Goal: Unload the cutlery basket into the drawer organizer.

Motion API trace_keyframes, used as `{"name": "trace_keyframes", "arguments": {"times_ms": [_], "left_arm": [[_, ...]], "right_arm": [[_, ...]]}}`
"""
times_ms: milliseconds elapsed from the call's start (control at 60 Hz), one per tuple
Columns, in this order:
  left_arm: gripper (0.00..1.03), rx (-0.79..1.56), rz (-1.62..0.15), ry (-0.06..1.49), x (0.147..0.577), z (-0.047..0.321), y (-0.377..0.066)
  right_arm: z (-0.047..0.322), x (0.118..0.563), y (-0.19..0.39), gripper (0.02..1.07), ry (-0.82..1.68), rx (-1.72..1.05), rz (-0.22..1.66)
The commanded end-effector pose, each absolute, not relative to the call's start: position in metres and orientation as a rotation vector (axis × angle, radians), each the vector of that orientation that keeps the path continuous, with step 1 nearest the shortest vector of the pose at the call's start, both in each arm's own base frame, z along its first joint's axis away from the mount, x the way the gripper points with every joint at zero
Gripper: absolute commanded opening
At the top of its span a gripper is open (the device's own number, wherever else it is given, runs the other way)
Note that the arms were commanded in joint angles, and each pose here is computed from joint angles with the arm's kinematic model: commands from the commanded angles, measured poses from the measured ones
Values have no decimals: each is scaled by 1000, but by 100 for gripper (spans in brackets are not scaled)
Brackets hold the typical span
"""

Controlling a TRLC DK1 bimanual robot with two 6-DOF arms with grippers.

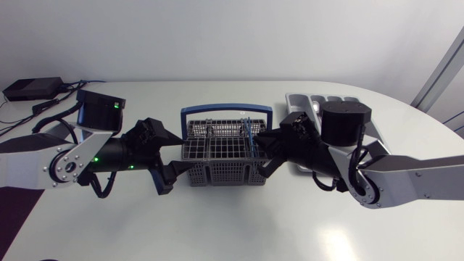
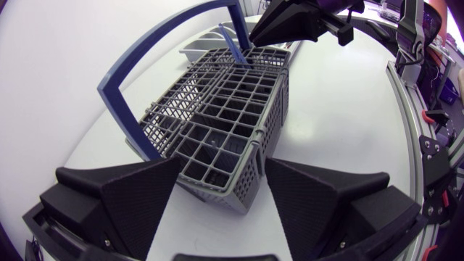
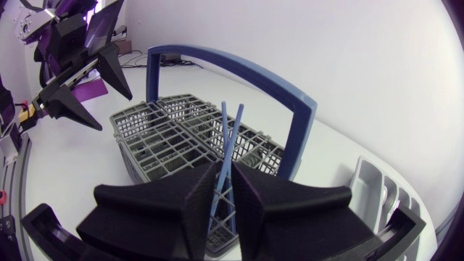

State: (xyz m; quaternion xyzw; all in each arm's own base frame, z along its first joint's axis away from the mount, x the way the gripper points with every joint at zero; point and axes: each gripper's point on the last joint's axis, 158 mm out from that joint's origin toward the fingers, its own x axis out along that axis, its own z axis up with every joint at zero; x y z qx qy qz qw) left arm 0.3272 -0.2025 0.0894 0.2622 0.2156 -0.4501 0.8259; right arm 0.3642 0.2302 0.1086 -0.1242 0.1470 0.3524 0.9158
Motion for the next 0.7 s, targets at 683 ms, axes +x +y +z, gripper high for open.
{"name": "trace_keyframes", "arguments": {"times_ms": [683], "left_arm": [[88,552,-960,462,326,91,-206]], "right_arm": [[143,383,163,47,344,-125,709]]}}
